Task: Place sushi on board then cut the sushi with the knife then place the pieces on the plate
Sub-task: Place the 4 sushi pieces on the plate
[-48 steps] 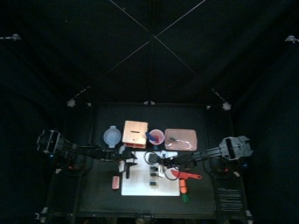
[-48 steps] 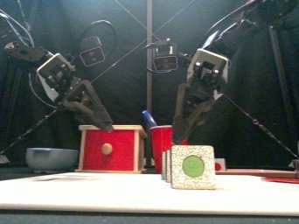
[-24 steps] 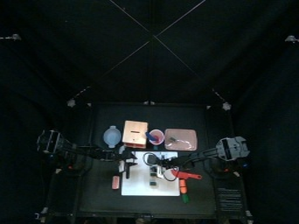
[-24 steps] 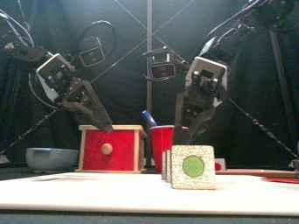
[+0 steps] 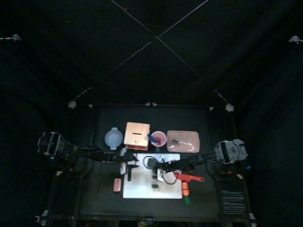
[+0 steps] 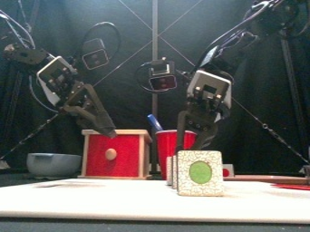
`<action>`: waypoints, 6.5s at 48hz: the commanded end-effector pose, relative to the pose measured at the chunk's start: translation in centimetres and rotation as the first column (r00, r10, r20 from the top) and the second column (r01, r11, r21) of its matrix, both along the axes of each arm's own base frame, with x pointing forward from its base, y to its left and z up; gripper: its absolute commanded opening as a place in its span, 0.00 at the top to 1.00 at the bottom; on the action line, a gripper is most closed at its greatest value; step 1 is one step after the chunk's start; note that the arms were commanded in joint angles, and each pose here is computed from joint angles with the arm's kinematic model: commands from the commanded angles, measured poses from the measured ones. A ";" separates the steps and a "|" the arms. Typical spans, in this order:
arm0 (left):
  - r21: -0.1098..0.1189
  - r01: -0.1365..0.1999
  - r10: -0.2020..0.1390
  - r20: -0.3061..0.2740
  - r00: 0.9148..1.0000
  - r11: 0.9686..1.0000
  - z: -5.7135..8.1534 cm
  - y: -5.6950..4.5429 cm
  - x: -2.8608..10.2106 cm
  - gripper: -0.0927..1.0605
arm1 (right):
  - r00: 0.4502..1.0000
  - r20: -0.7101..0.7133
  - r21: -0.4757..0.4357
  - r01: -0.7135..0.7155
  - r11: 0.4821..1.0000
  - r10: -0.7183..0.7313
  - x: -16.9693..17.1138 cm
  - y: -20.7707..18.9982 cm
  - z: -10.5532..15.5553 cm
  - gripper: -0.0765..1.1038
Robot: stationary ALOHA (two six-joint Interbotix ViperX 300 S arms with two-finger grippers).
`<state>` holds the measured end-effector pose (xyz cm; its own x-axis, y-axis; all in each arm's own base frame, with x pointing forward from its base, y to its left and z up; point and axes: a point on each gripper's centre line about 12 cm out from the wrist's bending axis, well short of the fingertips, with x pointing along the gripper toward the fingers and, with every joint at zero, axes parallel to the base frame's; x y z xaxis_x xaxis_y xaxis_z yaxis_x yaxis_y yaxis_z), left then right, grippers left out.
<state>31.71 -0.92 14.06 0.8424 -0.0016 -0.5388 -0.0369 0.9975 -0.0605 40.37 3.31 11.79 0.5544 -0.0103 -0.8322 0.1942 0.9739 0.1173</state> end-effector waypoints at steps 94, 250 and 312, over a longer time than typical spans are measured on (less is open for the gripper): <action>-0.005 -0.016 0.016 0.014 1.000 1.000 0.5 0.4 0.4 0.26 | 0.974 0.072 -0.020 0.216 0.976 -0.214 -9.1 -7.0 9.3 0.26; -0.020 -0.047 0.048 0.008 0.999 0.999 0.5 0.9 0.5 0.26 | 0.807 -0.031 -0.023 0.589 0.808 -0.589 -20.5 -15.4 4.2 0.25; -0.008 -0.064 0.064 -0.005 0.998 0.998 0.2 1.8 0.1 0.26 | 0.989 0.144 0.164 -0.070 0.984 0.046 -0.9 7.0 5.5 0.25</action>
<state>31.59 0.82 13.83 0.8299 0.0469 -0.5559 -0.1027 0.9923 -0.0697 38.68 9.85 15.75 0.6244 0.1445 -0.7676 0.1252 0.9515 0.2809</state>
